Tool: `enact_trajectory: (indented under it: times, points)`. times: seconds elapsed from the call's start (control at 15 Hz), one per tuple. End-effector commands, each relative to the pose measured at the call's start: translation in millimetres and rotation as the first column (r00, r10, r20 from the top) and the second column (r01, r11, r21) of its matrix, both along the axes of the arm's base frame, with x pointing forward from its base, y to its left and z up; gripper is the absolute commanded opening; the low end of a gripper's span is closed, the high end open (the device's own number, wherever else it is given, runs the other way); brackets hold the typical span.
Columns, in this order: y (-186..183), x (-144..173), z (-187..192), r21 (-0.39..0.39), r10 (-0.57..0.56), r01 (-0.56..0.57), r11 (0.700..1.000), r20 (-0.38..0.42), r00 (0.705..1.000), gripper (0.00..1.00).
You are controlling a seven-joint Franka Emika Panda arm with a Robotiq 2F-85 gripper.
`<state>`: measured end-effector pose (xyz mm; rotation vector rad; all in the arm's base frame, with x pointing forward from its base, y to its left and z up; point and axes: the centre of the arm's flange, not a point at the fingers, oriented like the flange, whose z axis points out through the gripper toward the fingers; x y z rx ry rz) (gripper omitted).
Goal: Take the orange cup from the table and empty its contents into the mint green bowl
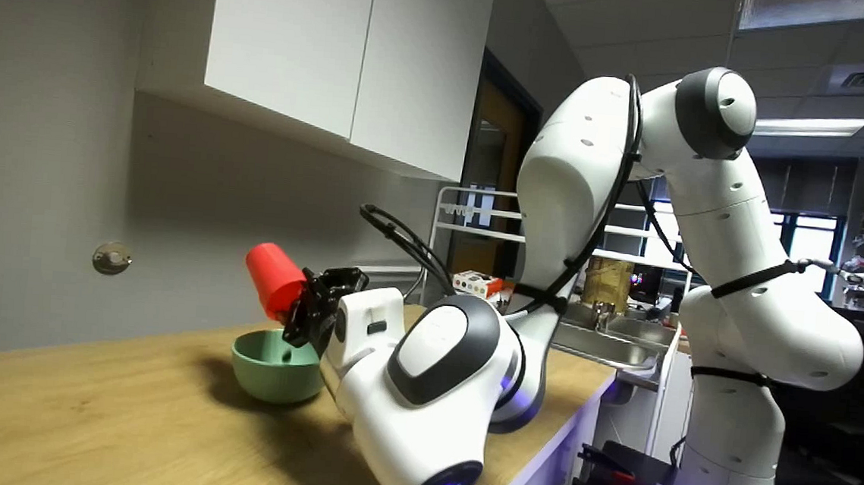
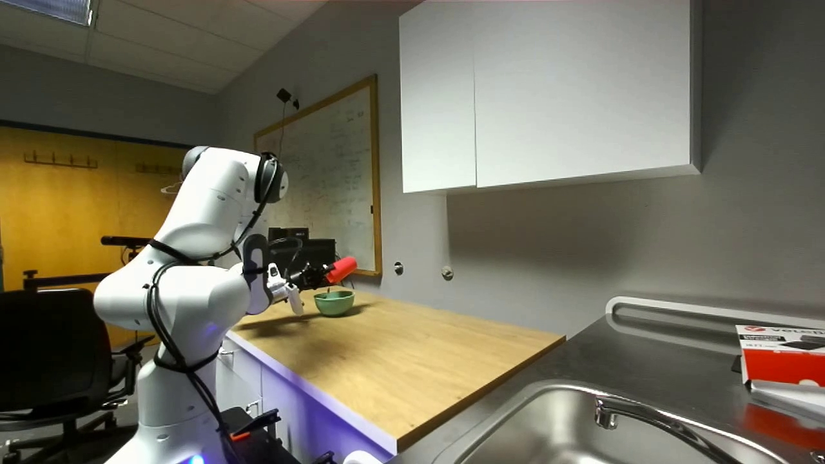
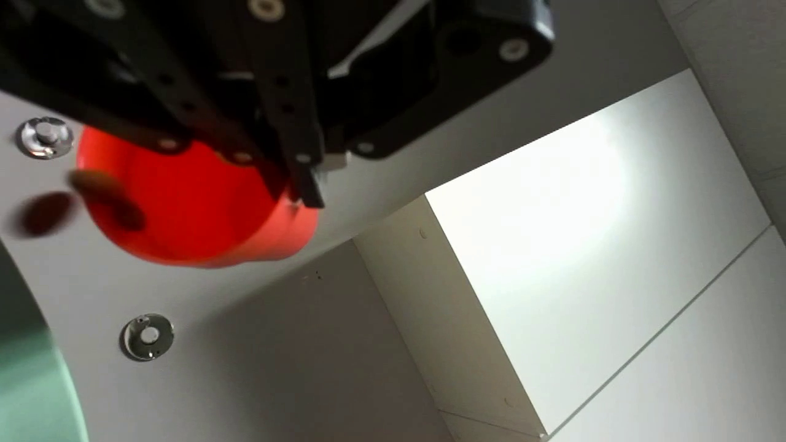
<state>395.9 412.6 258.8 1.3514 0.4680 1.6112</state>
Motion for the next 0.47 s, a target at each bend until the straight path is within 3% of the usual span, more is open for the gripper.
enact_trajectory:
  times: [0.0,0.4]
  points:
    - [5.6,3.2,0.5,0.020,0.012,-0.013,1.000,0.062,0.998,0.01]
    - [6.1,3.1,0.0,0.012,0.019,-0.020,1.000,0.083,0.996,0.01]
